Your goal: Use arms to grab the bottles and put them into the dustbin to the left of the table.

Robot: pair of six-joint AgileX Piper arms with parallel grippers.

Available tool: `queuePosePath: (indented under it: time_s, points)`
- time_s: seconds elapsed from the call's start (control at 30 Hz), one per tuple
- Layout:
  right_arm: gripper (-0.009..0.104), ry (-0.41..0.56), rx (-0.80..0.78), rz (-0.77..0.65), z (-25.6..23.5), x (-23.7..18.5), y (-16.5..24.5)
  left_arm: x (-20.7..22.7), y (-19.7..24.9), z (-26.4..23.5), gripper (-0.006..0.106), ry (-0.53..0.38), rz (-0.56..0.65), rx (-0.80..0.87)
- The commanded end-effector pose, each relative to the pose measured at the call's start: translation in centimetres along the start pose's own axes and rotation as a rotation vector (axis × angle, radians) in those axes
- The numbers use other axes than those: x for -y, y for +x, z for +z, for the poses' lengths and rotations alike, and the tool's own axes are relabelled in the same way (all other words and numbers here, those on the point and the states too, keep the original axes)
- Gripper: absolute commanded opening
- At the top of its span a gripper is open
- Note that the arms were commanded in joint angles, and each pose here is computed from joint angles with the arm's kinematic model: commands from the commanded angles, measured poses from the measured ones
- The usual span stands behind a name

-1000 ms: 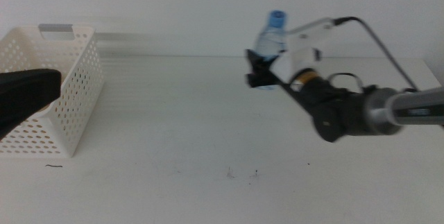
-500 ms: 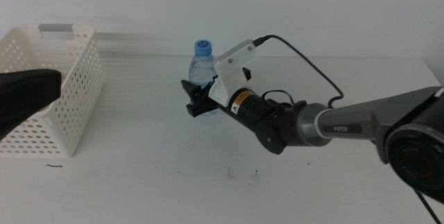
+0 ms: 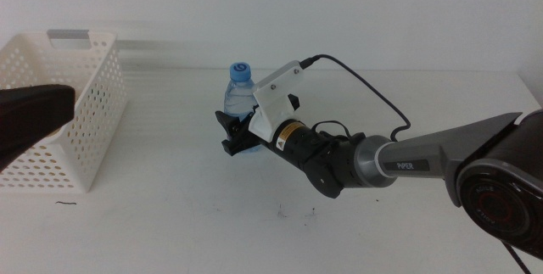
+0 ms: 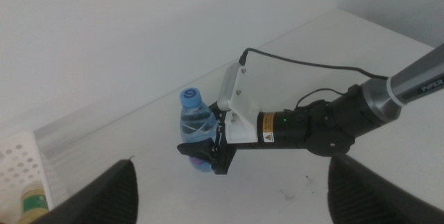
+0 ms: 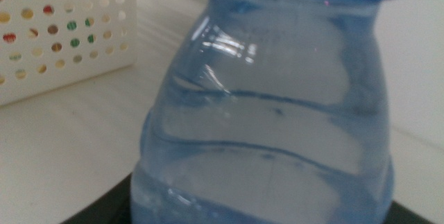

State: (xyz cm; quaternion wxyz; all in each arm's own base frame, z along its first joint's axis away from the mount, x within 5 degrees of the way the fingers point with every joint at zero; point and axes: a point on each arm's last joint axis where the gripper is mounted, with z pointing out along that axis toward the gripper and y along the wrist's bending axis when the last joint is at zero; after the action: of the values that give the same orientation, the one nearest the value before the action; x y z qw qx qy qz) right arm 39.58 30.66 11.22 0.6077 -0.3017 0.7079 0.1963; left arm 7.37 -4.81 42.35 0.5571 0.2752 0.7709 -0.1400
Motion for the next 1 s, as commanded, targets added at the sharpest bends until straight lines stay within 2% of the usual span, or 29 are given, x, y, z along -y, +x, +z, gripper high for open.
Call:
queuePosePath:
  time_s: [0.0,0.13,0.27,0.47,0.6,0.97]
  points:
    - [-0.002,-0.001,0.086,-0.004,0.1,-0.1,-1.5,0.0,0.0,0.0,0.094,-0.003,-0.008,0.013]
    - [0.000,0.004,0.074,0.004,0.2,-0.1,-1.3,0.0,0.0,0.0,0.094,-0.003,-0.004,0.013]
    - [0.016,0.004,0.023,0.004,0.2,-0.1,-0.8,0.0,0.0,0.0,0.094,-0.003,-0.004,0.013]
    - [0.063,0.003,-0.002,0.031,0.2,-0.1,-0.6,0.0,0.0,0.0,0.094,-0.003,-0.004,0.013]
    - [0.084,0.004,-0.039,0.053,0.1,-0.1,-0.3,0.0,0.0,0.0,0.094,-0.003,-0.004,0.013]
    - [0.085,0.013,-0.104,0.066,-2.5,0.3,-1.8,0.0,0.0,0.0,0.094,-0.003,-0.004,0.013]
